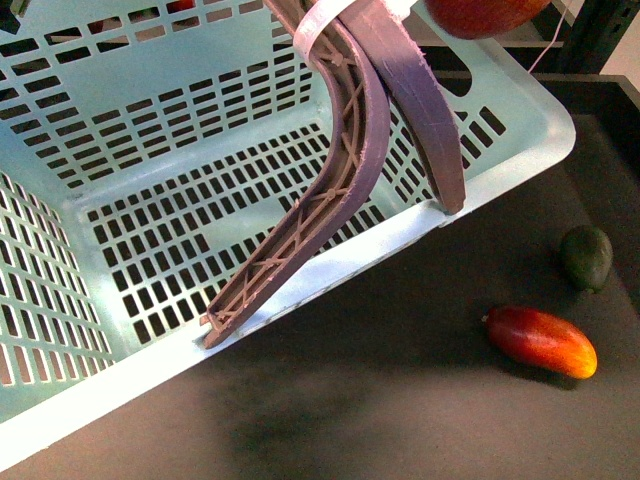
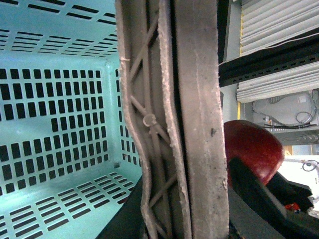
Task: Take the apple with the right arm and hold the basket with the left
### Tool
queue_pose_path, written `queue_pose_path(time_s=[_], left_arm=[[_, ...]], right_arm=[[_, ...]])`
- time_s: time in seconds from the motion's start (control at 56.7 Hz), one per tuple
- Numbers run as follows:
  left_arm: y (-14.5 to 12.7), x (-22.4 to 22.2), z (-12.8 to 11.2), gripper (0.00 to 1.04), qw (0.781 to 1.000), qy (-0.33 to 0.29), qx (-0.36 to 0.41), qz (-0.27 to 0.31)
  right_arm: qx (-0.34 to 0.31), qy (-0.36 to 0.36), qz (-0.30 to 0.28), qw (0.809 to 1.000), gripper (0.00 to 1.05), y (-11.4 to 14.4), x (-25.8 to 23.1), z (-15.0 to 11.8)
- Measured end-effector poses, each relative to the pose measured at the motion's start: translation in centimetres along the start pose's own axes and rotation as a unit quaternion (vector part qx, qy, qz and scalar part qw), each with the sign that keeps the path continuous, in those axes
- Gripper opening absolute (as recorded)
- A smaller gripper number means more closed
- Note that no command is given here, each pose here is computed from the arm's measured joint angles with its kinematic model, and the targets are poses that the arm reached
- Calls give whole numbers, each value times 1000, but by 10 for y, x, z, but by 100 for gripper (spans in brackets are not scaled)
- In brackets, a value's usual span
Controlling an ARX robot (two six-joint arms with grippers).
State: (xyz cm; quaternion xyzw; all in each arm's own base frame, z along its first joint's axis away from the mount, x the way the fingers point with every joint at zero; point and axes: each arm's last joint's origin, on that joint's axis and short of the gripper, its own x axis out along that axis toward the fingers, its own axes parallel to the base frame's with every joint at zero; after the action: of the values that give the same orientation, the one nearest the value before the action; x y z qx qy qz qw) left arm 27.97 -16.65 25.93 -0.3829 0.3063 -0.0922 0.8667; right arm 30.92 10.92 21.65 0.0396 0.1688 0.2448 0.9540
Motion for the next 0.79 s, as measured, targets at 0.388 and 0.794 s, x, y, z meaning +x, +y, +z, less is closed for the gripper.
queue_pose_path(time_s=[0.388, 0.794], left_arm=[[0, 0, 0, 18, 1000, 1, 0, -1], [2, 2, 0, 18, 1000, 2, 1, 4]], right_arm=[[3, 22, -15, 1000, 96, 10, 13, -15], [0, -62, -115, 991, 96, -27, -52, 11]])
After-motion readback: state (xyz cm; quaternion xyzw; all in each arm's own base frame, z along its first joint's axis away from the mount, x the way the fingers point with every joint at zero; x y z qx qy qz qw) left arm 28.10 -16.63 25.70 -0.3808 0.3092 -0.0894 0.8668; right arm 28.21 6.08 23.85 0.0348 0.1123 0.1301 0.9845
